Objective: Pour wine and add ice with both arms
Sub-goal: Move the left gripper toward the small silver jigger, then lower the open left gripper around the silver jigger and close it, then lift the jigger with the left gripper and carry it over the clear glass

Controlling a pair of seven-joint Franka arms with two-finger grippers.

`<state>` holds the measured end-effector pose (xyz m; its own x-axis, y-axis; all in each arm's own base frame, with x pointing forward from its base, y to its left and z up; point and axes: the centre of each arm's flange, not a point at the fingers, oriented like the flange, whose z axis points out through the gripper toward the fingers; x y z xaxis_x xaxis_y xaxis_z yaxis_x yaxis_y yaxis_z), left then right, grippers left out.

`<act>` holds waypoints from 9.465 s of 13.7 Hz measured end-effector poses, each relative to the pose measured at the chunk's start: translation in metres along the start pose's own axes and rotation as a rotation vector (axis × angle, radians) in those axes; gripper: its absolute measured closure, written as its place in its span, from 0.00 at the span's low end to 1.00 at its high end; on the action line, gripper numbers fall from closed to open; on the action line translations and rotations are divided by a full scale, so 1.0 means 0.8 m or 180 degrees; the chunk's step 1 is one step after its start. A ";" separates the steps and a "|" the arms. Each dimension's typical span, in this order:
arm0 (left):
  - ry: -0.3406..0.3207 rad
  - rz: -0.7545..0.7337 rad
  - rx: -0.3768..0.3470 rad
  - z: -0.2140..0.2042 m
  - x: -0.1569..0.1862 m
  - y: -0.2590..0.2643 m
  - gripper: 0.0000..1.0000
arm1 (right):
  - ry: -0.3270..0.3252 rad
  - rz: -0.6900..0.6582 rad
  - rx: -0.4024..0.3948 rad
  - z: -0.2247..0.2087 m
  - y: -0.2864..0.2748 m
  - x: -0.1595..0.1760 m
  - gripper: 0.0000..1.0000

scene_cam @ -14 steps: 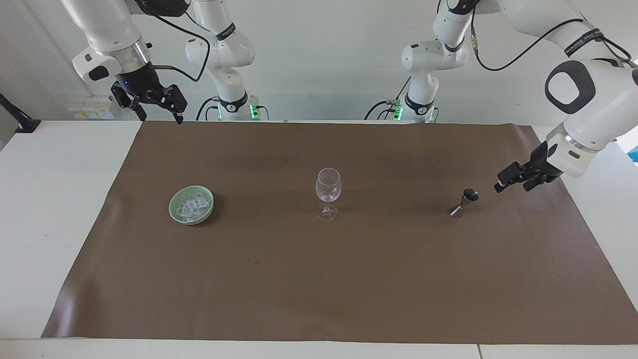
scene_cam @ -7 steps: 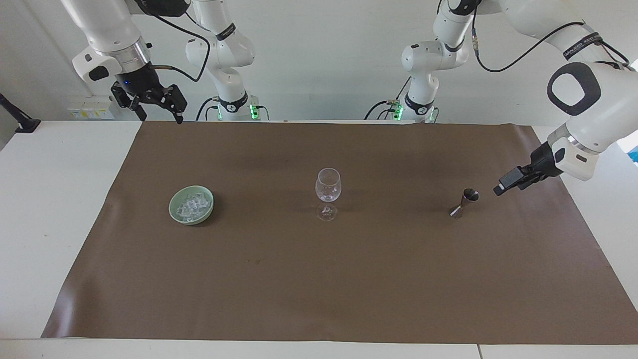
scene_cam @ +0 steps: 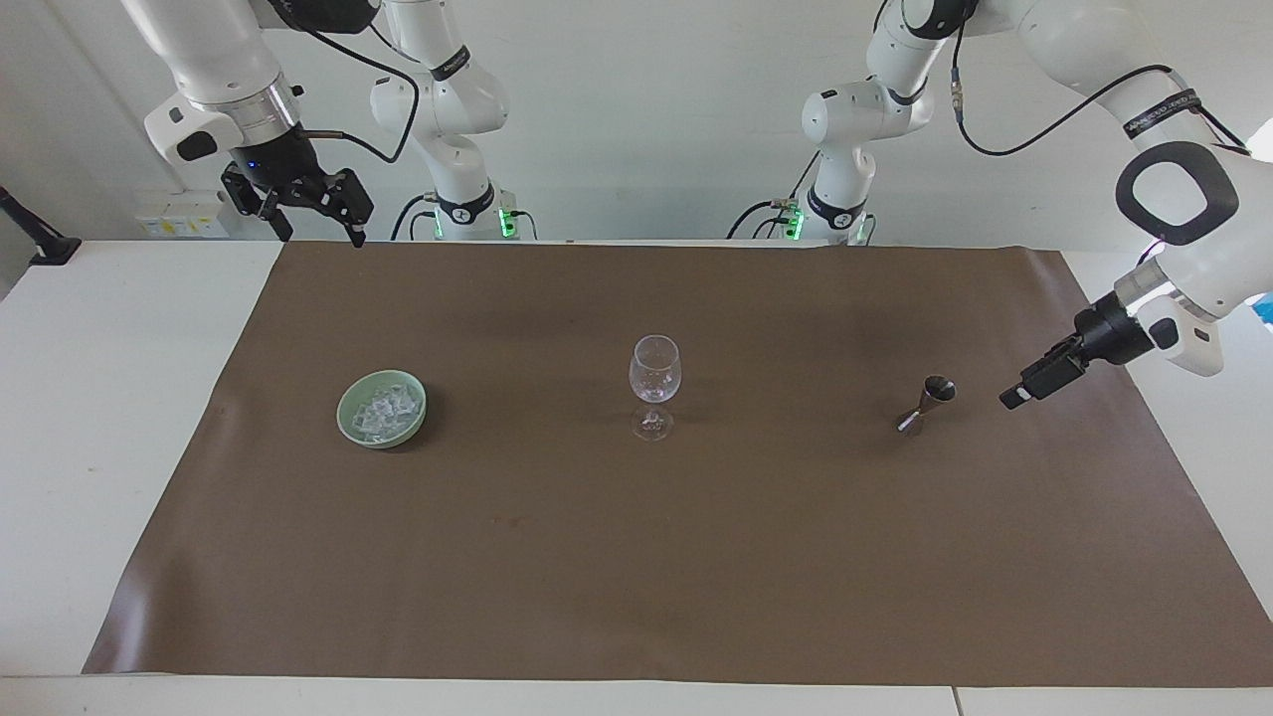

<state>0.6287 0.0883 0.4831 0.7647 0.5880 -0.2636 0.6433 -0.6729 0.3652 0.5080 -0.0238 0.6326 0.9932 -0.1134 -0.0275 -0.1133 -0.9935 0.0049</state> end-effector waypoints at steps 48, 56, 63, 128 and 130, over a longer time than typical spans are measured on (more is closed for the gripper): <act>-0.1504 -0.3672 -0.2372 0.273 -0.070 -0.241 0.00 | 0.0000 0.0000 0.0000 0.000 0.000 0.000 0.00; -0.1460 -0.3736 -0.2462 0.271 -0.067 -0.242 0.14 | 0.0000 0.0000 0.0000 0.000 0.000 0.000 0.00; -0.1427 -0.3794 -0.2520 0.268 -0.064 -0.245 0.78 | 0.0000 0.0000 0.0000 0.000 0.000 0.000 0.00; 0.1180 -0.1178 -0.2578 0.195 -0.480 0.199 0.78 | 0.0000 0.0000 0.0000 0.000 0.000 0.000 0.00; 0.1240 -0.1061 -0.2554 0.196 -0.480 0.200 0.78 | 0.0000 0.0000 0.0000 0.000 0.000 0.000 0.00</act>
<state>0.4441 -0.3152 0.5030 0.3872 0.8997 -0.2015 0.4976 -0.0199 0.8672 0.5080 -0.0238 0.6326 0.9932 -0.1134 -0.0275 -0.1133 -0.9935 0.0048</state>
